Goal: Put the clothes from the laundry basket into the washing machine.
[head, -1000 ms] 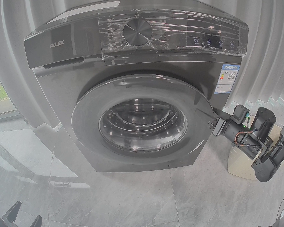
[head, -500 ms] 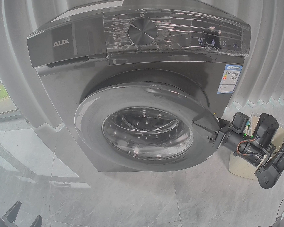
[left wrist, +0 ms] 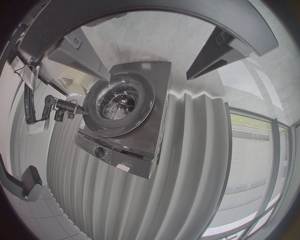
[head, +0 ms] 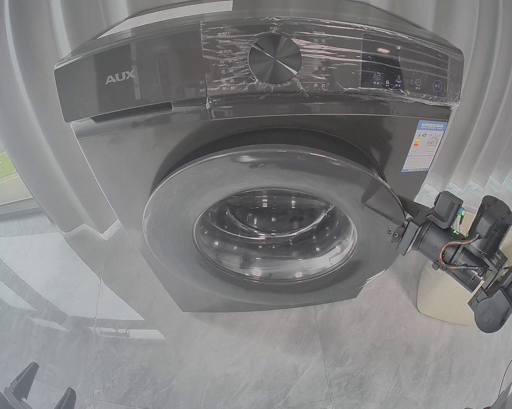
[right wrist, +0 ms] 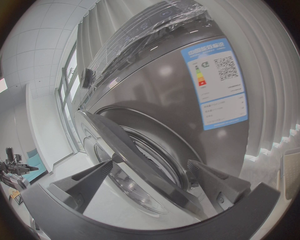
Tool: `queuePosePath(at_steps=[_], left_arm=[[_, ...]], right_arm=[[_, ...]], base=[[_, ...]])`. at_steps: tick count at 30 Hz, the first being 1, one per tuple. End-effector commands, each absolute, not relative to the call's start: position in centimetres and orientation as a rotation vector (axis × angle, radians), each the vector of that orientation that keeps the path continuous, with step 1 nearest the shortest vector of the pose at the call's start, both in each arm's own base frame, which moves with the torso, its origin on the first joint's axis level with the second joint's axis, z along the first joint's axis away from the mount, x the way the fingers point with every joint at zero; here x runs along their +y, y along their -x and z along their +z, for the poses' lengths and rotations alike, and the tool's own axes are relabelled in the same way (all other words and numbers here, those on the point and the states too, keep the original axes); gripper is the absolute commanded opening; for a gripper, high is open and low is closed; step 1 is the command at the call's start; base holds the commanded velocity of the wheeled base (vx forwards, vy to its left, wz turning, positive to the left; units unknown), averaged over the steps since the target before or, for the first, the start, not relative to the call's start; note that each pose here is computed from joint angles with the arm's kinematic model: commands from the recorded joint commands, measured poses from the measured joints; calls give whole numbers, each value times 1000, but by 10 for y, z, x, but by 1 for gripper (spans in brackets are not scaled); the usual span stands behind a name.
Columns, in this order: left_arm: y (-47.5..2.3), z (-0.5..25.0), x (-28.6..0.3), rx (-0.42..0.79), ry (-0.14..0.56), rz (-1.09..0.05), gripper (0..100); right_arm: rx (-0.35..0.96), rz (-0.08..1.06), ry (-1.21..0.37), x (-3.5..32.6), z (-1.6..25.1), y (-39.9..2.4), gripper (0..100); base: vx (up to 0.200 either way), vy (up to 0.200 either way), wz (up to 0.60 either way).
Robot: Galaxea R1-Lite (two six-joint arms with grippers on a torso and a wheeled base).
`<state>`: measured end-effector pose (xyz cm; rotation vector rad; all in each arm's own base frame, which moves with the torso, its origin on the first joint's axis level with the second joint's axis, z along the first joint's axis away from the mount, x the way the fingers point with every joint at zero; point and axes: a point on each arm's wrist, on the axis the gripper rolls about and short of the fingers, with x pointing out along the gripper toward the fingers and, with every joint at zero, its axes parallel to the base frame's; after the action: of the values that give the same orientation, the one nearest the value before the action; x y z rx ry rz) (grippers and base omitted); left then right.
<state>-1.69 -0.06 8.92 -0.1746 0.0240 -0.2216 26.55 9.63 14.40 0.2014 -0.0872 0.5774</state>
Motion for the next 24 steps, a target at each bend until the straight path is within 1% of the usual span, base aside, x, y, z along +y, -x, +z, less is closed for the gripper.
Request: queuePosePath(at_steps=[1,5,8,11,13,14,17,18,19,24], left_arm=[[16,84,-1,43,176,-220,100],[16,84,-1,43,176,-220,100],[16,84,-1,43,176,-220,100],[16,84,-1,43,176,-220,100],[16,84,-1,43,176,-220,100],[16,84,-1,43,176,-220,100],[16,84,-1,43,176,-220,100],[16,84,-1,43,176,-220,100],[16,84,-1,43,176,-220,100],[16,84,-1,43,177,-220,100]], right_arm=[[-119,545,-188,84,152,-260,100],[-100,574,-158,82,149,-250,100],[-85,677,-118,80,148,-232,100],[-74,735,-102,76,147,-217,100],[-75,749,-100,75,148,-213,100],[-60,787,-100,75,146,-204,100],[-33,867,-99,75,142,-196,100],[-33,867,-99,75,142,-196,100],[-20,900,-102,77,140,-194,100],[-24,891,-107,77,141,-198,100]], base=[[0,0,0],[0,0,0],[0,0,0],[0,0,0],[0,0,0],[0,0,0],[0,0,0],[0,0,0],[0,0,0],[0,0,0]])
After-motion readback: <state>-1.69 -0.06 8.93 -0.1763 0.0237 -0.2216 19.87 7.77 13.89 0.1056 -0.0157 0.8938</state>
